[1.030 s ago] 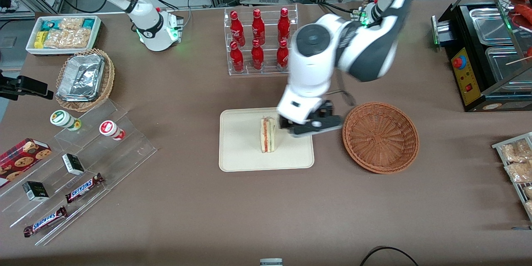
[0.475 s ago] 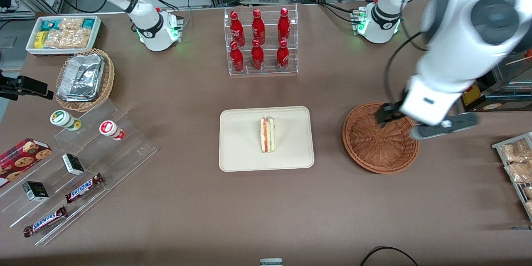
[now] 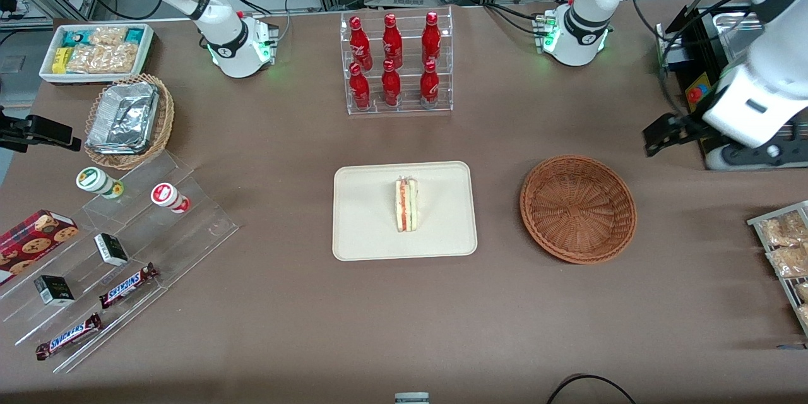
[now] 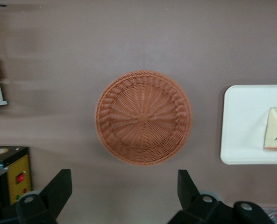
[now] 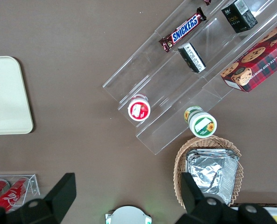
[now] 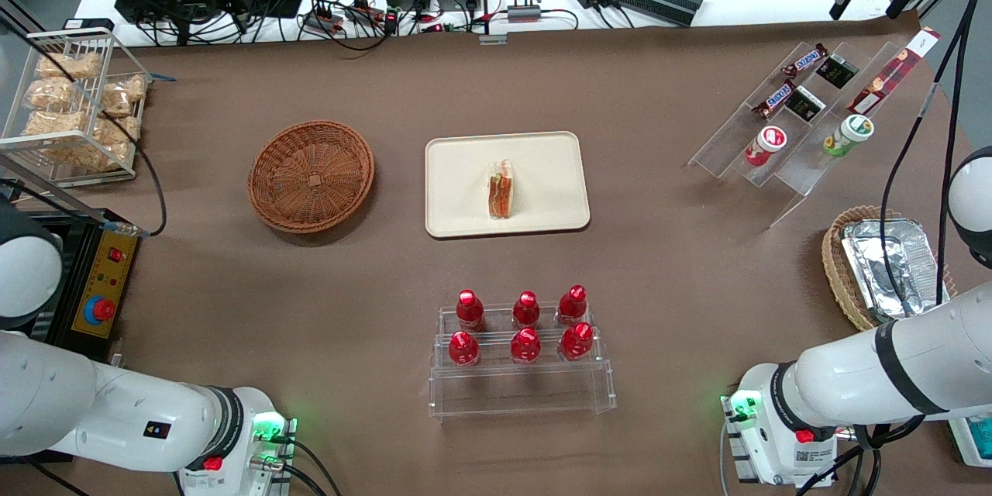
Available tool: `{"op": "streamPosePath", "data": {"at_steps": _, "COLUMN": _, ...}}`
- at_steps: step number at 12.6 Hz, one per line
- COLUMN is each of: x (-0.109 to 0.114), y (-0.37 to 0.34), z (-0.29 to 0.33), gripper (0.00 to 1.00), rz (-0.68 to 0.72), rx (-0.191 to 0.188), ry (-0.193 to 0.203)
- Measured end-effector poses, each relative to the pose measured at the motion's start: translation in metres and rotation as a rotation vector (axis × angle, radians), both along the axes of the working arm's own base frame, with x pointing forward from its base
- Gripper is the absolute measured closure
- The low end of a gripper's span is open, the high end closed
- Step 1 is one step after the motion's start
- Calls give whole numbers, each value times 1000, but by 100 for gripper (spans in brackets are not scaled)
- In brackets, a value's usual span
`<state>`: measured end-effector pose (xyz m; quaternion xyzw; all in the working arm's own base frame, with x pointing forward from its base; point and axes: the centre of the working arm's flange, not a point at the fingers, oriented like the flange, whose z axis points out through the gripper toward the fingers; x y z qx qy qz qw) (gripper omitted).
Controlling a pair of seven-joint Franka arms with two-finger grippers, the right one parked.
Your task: Place sandwich from basket to tray
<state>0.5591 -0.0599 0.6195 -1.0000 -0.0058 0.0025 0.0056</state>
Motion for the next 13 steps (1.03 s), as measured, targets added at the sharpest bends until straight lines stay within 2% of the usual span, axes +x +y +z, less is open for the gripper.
{"op": "streamPosePath", "data": {"at_steps": 2, "x": -8, "y": 17, "z": 7, "gripper": 0, "rz": -22, "rx": -3, "ry": 2}}
{"op": "streamPosePath", "data": {"at_steps": 7, "x": -6, "y": 49, "z": 19, "gripper": 0, "rz": -4, "rx": -2, "ry": -24}}
{"op": "streamPosePath", "data": {"at_steps": 8, "x": -6, "y": 50, "z": 20, "gripper": 0, "rz": -4, "rx": 5, "ry": -25}}
{"op": "streamPosePath", "data": {"at_steps": 10, "x": -6, "y": 48, "z": 15, "gripper": 0, "rz": -17, "rx": 51, "ry": 0}}
{"op": "streamPosePath", "data": {"at_steps": 13, "x": -5, "y": 39, "z": 12, "gripper": 0, "rz": -33, "rx": 50, "ry": 8}}
